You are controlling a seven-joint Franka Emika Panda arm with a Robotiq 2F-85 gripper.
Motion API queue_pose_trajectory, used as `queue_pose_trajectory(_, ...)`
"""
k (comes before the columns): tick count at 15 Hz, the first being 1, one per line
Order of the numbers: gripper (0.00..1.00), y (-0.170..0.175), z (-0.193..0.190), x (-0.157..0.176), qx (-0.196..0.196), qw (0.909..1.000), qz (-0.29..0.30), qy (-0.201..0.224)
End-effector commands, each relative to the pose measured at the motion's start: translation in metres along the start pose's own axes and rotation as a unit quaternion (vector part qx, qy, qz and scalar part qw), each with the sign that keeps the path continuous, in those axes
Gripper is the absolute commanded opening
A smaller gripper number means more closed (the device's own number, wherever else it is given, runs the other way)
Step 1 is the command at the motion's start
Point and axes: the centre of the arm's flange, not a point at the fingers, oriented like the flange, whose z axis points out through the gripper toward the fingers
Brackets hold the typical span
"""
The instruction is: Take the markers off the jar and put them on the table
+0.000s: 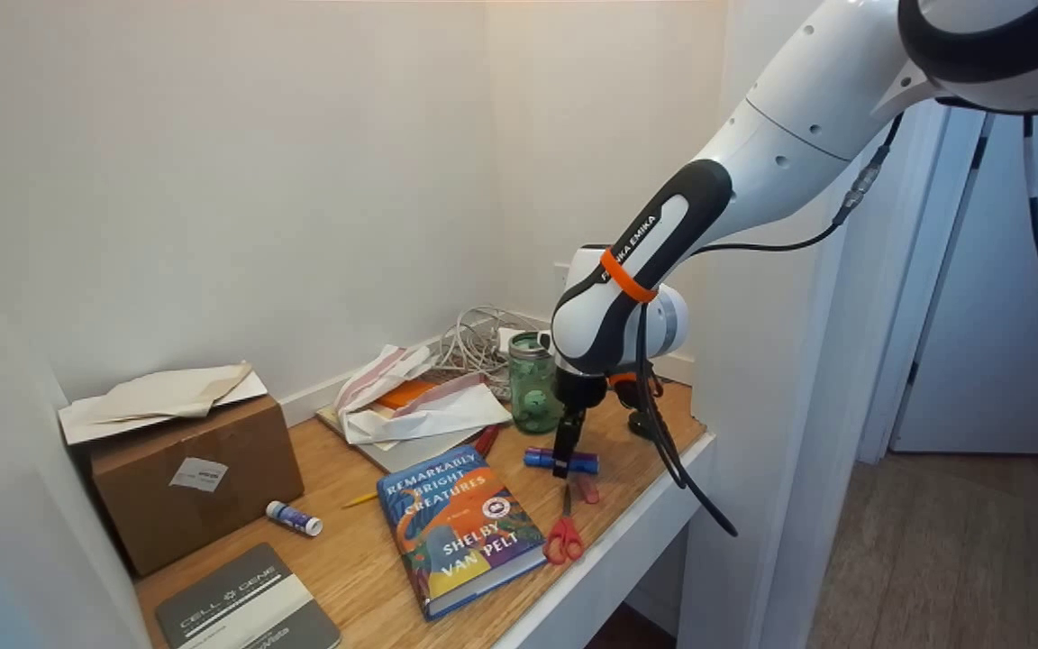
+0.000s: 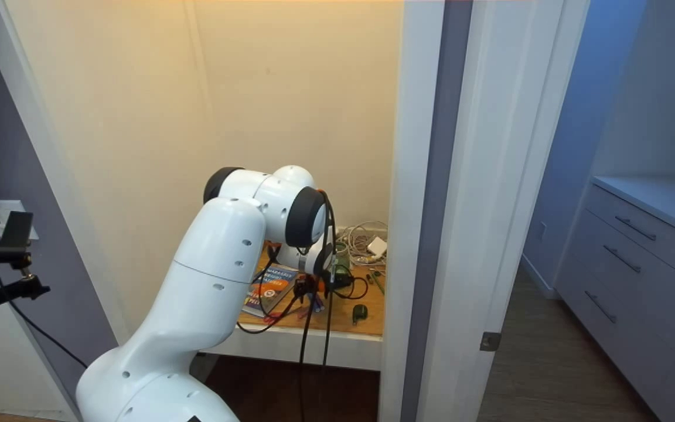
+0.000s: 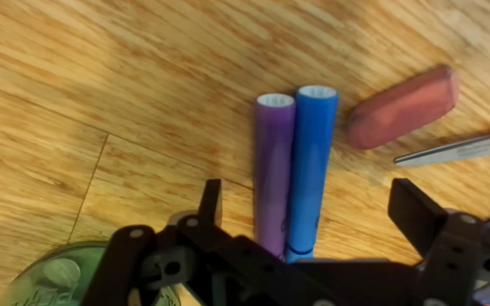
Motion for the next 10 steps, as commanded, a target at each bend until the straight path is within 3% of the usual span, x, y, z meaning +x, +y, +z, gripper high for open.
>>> queue_pose_trajectory(1,1.0,0.001,-0.008,0.002,-0.003,0.9999,-0.012,0.006)
queue_pose_trajectory(5,1.0,-0.008,-0.036,0.006,0.017,0.9993,-0.034,-0.003)
queue_pose_trajectory(10,1.0,-0.022,-0.1,0.016,0.008,0.9987,-0.043,-0.024)
